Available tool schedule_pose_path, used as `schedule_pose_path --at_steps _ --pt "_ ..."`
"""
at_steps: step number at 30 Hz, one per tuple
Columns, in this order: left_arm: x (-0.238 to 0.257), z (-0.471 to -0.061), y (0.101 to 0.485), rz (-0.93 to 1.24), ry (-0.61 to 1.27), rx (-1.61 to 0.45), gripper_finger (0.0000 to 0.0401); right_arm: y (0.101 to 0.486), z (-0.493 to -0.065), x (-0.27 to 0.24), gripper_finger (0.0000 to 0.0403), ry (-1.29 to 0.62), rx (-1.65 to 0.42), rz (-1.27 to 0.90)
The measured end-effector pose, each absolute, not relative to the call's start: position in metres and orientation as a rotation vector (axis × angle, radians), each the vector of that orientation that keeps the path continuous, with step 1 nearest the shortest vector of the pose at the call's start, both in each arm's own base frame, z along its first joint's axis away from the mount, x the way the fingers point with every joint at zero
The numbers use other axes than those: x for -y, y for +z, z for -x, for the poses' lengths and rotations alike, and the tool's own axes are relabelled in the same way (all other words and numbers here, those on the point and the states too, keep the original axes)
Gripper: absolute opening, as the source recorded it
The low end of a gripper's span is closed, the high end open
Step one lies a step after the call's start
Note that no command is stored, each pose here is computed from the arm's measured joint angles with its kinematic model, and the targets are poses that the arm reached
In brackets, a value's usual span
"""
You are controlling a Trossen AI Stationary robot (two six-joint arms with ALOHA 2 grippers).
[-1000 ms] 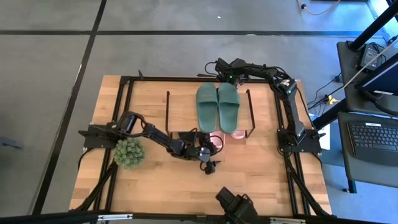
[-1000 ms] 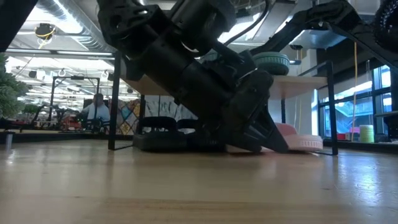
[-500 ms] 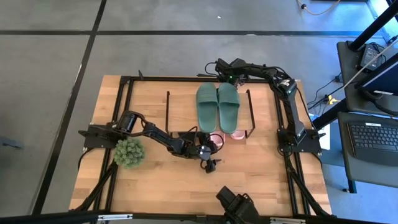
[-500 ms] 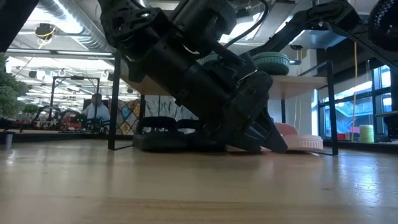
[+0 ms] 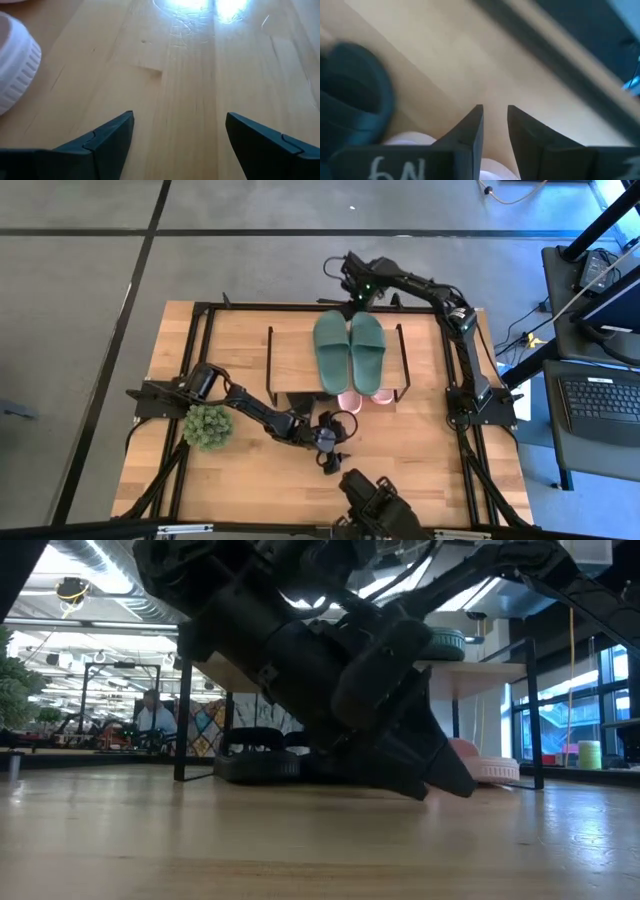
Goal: Pick and place slides into the shelf
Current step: Adjust the slippers
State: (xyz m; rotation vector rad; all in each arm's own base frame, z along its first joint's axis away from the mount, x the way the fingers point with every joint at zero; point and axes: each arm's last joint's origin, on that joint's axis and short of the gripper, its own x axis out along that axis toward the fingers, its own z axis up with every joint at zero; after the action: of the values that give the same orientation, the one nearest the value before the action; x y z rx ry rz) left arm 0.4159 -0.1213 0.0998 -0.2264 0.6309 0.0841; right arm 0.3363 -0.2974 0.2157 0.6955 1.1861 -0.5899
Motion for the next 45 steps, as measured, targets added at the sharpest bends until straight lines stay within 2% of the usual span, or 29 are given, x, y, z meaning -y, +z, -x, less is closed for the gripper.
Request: schedule_pose_path --at_steps 7,13,21,26,29,32,36,39,45 --pt "0.133 -0.4 0.112 0.236 0.126 -0.727 0.0306 0.295 -0.343 0.303 0.0089 -0.6 -1.009 -0.618" --pt "0.151 -0.375 0.156 0.201 0.186 -0.728 0.0306 0.358 -0.333 0.28 0.0089 -0.575 -0.874 -0.549" --pt "0.16 -0.342 0.224 0.229 0.141 -0.57 0.0306 0.43 -0.298 0.208 0.0089 -0.615 -0.805 -0.378" --pt "0.148 -0.321 0.238 0.236 0.192 -0.504 0.0306 0.469 -0.284 0.144 0.0089 -0.49 -0.717 -0.304" --pt "0.143 -0.309 0.233 0.247 0.188 -0.483 0.0306 0.485 -0.276 0.103 0.0089 -0.452 -0.689 -0.249" --pt "0.139 -0.297 0.228 0.264 0.172 -0.451 0.0306 0.495 -0.266 0.061 0.0089 -0.467 -0.678 -0.169" --pt "0.138 -0.283 0.218 0.284 0.143 -0.402 0.0306 0.489 -0.254 0.011 0.0089 -0.502 -0.662 -0.09" --pt "0.14 -0.276 0.216 0.274 0.105 -0.353 0.0306 0.469 -0.246 -0.021 0.0089 -0.461 -0.616 -0.073" --pt "0.146 -0.272 0.216 0.206 0.056 -0.306 0.0306 0.401 -0.232 -0.072 0.0089 -0.267 -0.509 -0.095"
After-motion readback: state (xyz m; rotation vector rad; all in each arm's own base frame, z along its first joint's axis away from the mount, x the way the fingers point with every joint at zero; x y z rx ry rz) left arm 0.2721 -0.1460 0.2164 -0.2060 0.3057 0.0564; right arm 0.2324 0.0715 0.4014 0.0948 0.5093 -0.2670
